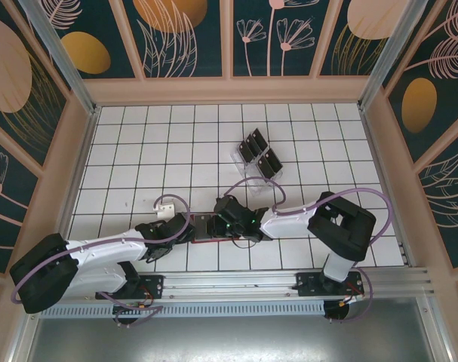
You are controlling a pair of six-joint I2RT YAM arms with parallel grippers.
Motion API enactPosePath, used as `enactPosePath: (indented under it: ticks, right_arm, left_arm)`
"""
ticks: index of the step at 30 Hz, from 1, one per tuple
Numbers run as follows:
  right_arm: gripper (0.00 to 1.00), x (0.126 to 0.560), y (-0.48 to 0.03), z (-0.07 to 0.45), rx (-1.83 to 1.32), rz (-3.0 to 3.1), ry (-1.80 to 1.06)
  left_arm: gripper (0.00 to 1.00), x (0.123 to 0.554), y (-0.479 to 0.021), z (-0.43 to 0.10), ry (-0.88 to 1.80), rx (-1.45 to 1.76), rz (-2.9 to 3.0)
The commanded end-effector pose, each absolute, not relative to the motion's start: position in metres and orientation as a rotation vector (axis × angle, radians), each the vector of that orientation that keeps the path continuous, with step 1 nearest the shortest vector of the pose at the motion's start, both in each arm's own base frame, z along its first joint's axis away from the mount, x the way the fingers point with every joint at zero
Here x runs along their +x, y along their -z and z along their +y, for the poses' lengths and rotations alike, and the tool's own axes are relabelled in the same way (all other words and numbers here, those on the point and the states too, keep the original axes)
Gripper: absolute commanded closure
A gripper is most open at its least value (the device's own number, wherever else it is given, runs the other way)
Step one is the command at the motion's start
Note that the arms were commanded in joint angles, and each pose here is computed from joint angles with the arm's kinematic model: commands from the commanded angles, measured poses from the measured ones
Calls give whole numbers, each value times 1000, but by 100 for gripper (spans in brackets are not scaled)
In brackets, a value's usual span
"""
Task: Put the credit cards into the card holder
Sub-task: Insert the credit card into the card slot, then close the card holder at the bottom-center of the table.
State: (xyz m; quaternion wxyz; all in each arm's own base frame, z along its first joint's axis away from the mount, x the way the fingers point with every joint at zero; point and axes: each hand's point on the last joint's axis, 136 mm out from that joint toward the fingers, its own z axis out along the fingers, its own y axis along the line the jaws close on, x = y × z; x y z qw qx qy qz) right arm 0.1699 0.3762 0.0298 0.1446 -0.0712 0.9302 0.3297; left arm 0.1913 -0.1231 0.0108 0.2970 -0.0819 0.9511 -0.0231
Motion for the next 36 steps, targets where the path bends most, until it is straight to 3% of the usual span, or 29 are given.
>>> enactPosePath:
  ticks: [1, 7, 12, 17, 24, 36]
  right_arm:
    - [78, 170, -39, 391, -233, 2652, -1006]
    - [66, 173, -71, 382, -204, 2570, -1038]
    - [59, 177, -94, 343, -109, 2497, -966]
    - [41, 179, -86, 285, 17, 2485, -802]
    - [38, 180, -64, 239, 102, 2492, -707]
    - [38, 191, -56, 259, 26, 2489, -725]
  left_arm:
    - [1, 183, 1, -122, 58, -214, 2582]
    - [1, 190, -19, -126, 97, -231, 2535]
    - [1, 202, -53, -139, 215, -254, 2446]
    - [1, 217, -84, -158, 330, -233, 2362]
    - [2, 230, -103, -196, 488, -122, 2305]
    - [1, 232, -84, -198, 631, -148, 2355]
